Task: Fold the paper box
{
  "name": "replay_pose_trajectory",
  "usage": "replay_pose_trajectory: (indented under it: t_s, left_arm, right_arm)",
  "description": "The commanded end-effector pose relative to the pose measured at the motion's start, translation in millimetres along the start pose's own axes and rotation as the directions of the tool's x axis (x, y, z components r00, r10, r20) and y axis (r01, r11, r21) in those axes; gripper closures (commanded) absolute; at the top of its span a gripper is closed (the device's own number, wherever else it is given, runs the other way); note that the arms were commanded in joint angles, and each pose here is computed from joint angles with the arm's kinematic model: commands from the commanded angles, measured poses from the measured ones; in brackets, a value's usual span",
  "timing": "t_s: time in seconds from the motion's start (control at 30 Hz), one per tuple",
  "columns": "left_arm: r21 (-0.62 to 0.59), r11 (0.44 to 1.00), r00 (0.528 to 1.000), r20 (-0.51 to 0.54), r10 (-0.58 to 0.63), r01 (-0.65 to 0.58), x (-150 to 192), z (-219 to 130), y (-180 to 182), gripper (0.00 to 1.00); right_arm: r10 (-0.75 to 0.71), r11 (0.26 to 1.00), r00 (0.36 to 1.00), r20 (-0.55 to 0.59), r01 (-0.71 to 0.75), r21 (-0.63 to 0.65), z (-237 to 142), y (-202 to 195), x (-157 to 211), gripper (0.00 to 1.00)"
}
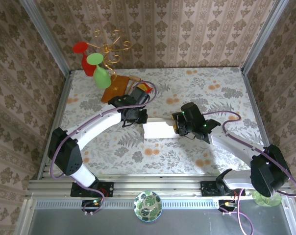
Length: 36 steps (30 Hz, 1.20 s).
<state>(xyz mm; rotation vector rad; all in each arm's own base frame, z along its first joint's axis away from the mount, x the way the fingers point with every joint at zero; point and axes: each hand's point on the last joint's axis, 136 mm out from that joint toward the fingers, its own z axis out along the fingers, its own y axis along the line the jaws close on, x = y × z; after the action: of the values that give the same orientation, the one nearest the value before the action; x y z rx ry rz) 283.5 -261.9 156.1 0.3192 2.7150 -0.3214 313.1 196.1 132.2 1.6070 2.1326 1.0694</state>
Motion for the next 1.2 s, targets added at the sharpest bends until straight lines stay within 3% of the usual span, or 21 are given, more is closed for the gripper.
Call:
replay_pose_trajectory:
  t_s: [0.0, 0.27, 0.57, 0.9, 0.97, 1.17]
  left_arm:
    - [-0.051, 0.998, 0.999, -0.032, 0.03, -0.032, 9.2, 8.8, 8.2, 0.78]
    - [-0.047, 0.999, 0.999, -0.028, 0.025, -0.026, 5.8, 20.7, 7.0, 0.84]
    - [-0.049, 0.999, 0.999, -0.032, 0.014, -0.015, 10.2, 21.9, 9.1, 1.0]
    - [-0.089, 0.996, 1.0, 0.005, 0.0, 0.0, 10.8, 12.0, 20.7, 1.0]
    - [-0.08, 0.997, 1.0, 0.026, 0.001, 0.001, 5.6, 5.9, 19.2, 0.89]
    - [-0.079, 0.997, 0.999, 0.044, 0.009, -0.005, -2.1, -3.1, 16.5, 0.8]
  right_arm:
    - [-0.021, 0.998, 0.998, 0.058, 0.017, 0.065, 5.8, -18.3, -11.3, 0.54]
    - [-0.022, 0.998, 0.998, 0.058, 0.019, 0.065, 5.0, -18.3, -11.3, 0.54]
    - [-0.024, 0.998, 0.998, 0.062, 0.02, 0.064, 3.4, -19.5, -12.4, 0.54]
    - [-0.029, 0.997, 0.997, 0.065, 0.025, 0.068, 2.5, -19.8, -12.8, 0.55]
    - [-0.031, 0.997, 0.997, 0.065, 0.026, 0.069, 2.1, -20.0, -12.7, 0.55]
    - [-0.034, 0.997, 0.997, 0.065, 0.029, 0.067, 2.4, -18.4, -12.6, 0.55]
